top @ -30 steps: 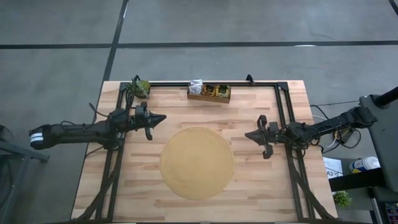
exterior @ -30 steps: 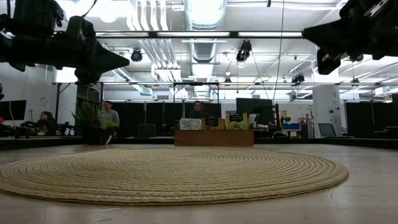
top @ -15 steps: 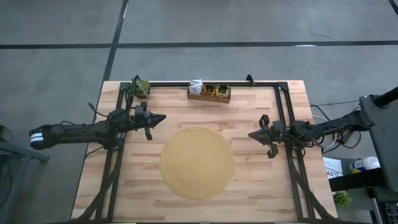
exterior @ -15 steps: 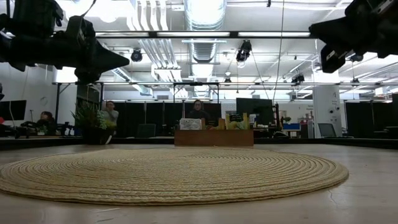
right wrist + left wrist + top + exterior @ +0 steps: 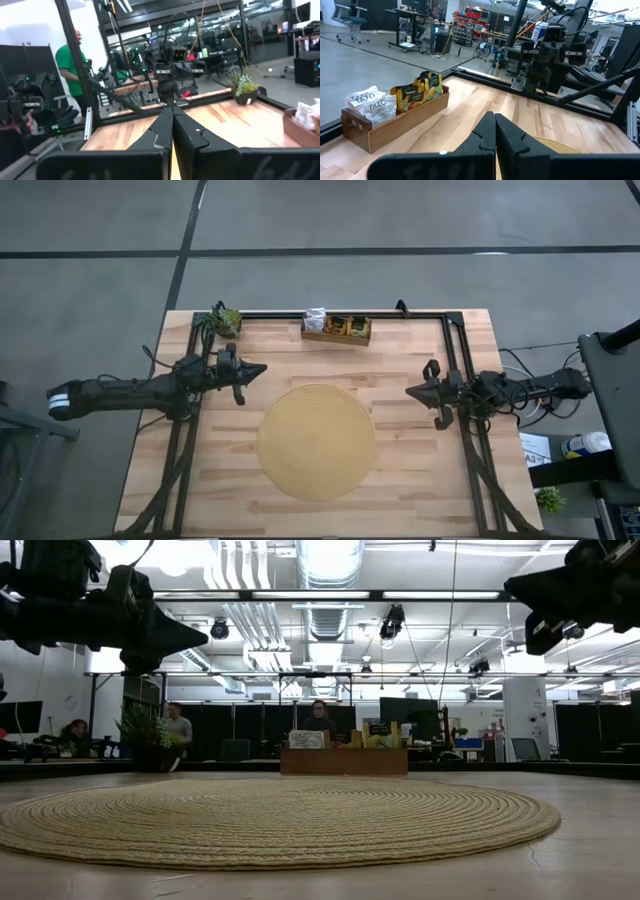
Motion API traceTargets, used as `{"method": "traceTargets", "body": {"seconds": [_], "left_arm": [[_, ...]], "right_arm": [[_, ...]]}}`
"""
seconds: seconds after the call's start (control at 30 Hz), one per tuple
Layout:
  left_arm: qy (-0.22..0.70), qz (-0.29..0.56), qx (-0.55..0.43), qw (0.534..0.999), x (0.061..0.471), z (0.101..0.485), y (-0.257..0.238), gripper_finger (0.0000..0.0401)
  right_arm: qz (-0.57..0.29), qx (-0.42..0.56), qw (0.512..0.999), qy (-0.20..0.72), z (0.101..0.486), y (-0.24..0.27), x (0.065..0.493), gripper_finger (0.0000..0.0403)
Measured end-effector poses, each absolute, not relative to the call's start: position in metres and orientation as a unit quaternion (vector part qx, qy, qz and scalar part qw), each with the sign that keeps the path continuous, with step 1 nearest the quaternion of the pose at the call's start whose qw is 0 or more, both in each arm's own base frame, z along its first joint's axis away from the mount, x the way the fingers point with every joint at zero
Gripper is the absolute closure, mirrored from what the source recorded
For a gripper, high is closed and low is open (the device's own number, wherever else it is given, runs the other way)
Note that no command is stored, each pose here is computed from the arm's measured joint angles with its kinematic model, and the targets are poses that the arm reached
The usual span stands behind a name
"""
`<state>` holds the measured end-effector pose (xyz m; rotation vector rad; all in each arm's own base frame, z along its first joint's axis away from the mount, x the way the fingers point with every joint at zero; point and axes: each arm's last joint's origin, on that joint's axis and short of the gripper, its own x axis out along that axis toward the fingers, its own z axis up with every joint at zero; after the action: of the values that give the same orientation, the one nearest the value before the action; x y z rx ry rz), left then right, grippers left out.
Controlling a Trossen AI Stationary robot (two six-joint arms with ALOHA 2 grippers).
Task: Pick & Place Tea
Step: Return to Home Position
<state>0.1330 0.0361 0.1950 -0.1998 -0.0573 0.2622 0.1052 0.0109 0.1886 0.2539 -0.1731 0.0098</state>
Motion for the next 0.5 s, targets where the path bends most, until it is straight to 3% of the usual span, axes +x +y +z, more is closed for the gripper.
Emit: {"method": "traceTargets", "body": {"seconds": [0.5], "left_arm": [[-0.043, 0.128, -0.079, 0.988, 0.130, 0.199, 0.035, 0.0401]], "right_arm": [[0.029, 0.111, 0.993, -0.022, 0.174, 0.009, 0.096, 0.0394]]}}
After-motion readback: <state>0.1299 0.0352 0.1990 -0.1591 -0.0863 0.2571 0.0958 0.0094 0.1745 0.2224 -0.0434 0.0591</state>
